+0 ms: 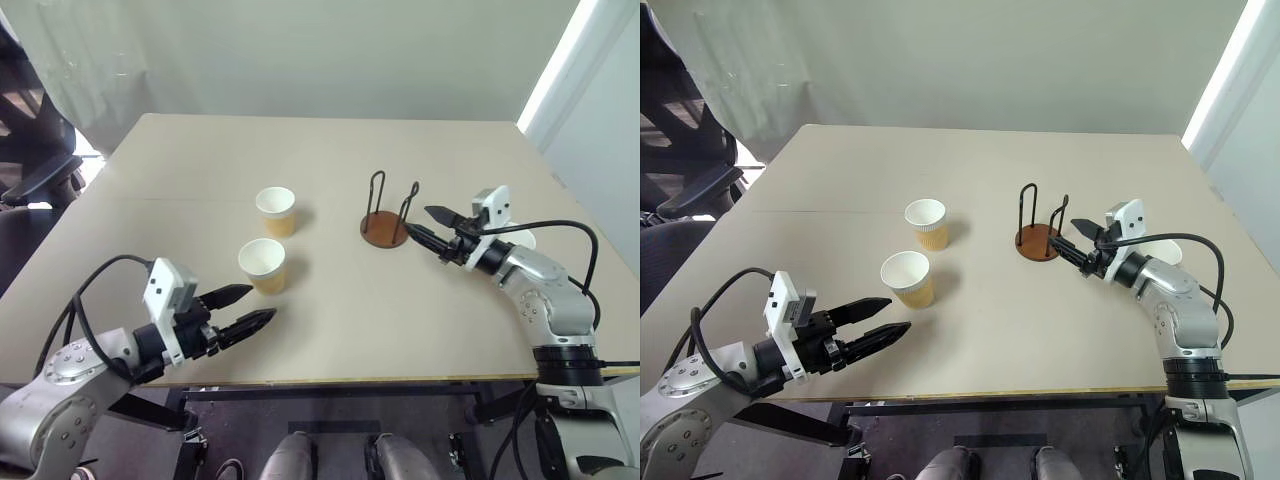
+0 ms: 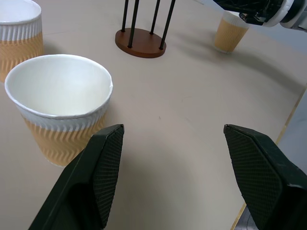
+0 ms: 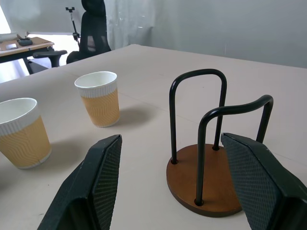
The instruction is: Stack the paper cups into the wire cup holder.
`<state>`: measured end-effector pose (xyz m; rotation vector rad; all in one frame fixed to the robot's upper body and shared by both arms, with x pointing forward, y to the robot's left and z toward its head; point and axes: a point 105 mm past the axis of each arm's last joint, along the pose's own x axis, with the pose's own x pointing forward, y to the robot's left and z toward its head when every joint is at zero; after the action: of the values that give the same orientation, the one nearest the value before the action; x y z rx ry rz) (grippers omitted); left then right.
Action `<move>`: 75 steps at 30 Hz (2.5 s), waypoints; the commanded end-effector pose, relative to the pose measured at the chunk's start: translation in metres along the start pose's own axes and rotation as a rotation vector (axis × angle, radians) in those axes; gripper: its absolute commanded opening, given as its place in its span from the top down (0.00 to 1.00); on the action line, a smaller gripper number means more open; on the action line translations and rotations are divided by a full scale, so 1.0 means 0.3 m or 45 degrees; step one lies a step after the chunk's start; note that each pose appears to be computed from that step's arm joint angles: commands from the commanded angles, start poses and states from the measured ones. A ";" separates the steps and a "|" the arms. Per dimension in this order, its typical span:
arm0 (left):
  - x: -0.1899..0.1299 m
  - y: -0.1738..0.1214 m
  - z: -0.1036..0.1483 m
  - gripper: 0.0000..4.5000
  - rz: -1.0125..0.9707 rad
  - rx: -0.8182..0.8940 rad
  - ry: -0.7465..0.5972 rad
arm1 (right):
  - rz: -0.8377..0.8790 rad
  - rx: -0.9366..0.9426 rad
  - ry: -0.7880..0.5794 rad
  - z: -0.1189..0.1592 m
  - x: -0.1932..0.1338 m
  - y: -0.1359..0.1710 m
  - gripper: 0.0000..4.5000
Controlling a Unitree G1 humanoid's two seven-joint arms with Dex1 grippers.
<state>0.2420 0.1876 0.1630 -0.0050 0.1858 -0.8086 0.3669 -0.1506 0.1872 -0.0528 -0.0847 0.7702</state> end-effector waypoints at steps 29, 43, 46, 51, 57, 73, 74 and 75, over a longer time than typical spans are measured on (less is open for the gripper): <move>-0.064 0.068 0.165 0.21 0.070 0.208 -0.184 | -0.034 -0.011 -0.014 0.009 -0.017 0.042 0.25; -0.063 0.091 0.201 0.21 0.135 0.272 -0.238 | -0.175 -0.047 0.121 -0.076 0.076 0.067 0.25; -0.057 0.087 0.198 0.21 0.130 0.273 -0.237 | -0.240 -0.070 0.164 -0.094 0.093 0.052 0.25; -0.054 0.086 0.191 0.21 0.131 0.274 -0.230 | -0.309 -0.095 0.218 -0.119 0.109 0.031 0.25; -0.055 0.085 0.189 0.21 0.136 0.277 -0.228 | -0.363 -0.104 0.234 -0.132 0.140 0.013 0.25; -0.065 0.075 0.184 0.20 0.161 0.280 -0.215 | -0.400 -0.129 0.177 -0.115 0.233 -0.008 0.46; -0.066 0.075 0.184 0.20 0.162 0.280 -0.215 | -0.400 -0.130 0.175 -0.114 0.235 -0.008 0.54; -0.066 0.075 0.184 0.20 0.163 0.280 -0.215 | -0.400 -0.131 0.173 -0.113 0.235 -0.009 0.61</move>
<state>0.2573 0.2152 0.2075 0.1080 -0.0169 -0.6979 0.4194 -0.1032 0.1398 -0.1788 0.0608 0.4590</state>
